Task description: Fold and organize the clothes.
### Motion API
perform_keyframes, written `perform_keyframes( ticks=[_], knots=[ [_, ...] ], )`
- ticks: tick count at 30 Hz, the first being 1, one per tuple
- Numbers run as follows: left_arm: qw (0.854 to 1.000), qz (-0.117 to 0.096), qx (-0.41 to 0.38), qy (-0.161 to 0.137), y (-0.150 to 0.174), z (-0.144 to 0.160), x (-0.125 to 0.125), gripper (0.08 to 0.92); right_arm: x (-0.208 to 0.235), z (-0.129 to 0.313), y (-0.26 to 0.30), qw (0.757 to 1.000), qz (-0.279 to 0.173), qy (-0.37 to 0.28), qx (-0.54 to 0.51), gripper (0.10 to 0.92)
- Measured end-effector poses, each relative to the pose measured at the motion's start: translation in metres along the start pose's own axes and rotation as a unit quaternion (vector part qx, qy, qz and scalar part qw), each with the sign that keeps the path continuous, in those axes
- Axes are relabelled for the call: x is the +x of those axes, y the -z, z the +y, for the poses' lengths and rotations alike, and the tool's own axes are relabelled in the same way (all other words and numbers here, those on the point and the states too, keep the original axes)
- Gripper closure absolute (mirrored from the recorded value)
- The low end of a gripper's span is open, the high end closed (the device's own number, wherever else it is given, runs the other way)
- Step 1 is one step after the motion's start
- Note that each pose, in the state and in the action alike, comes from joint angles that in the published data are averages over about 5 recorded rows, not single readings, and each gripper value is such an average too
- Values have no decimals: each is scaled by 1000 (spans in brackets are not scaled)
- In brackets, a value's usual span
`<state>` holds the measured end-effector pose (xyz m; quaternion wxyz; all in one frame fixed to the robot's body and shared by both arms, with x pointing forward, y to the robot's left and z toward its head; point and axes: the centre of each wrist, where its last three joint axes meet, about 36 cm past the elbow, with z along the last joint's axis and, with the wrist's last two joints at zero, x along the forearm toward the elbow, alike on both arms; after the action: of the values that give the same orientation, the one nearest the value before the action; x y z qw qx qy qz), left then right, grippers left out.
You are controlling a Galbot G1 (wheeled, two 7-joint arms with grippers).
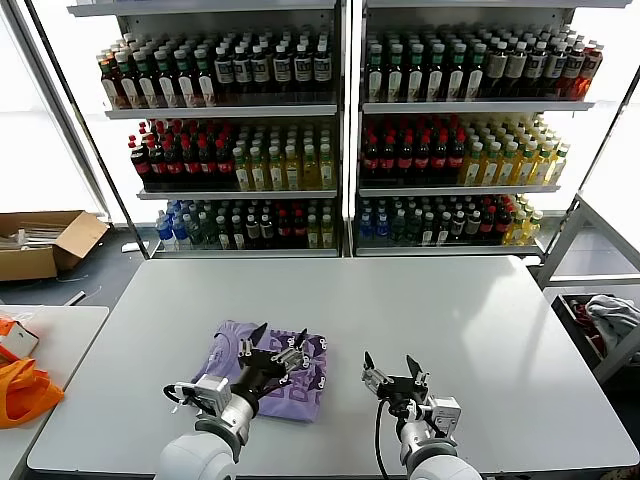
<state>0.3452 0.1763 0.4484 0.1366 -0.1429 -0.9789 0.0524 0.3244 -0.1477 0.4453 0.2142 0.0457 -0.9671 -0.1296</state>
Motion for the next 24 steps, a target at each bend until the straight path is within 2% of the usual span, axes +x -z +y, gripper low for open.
perform_keyframes(
  ticks=[7,10,17,24],
  knots=[
    [999,-1,-10,53,4,17,10,177,-22,17,8,996,46,47,-59,203],
    [998,2,-13,69,3,22,13,177,-30,24,8,993,66,66,-70,240],
    [996,10,-17,92,0,29,17,177,-45,35,1,987,107,92,-77,369],
    [994,15,-18,108,-2,36,17,177,-57,43,-10,982,136,100,-81,570]
  ],
)
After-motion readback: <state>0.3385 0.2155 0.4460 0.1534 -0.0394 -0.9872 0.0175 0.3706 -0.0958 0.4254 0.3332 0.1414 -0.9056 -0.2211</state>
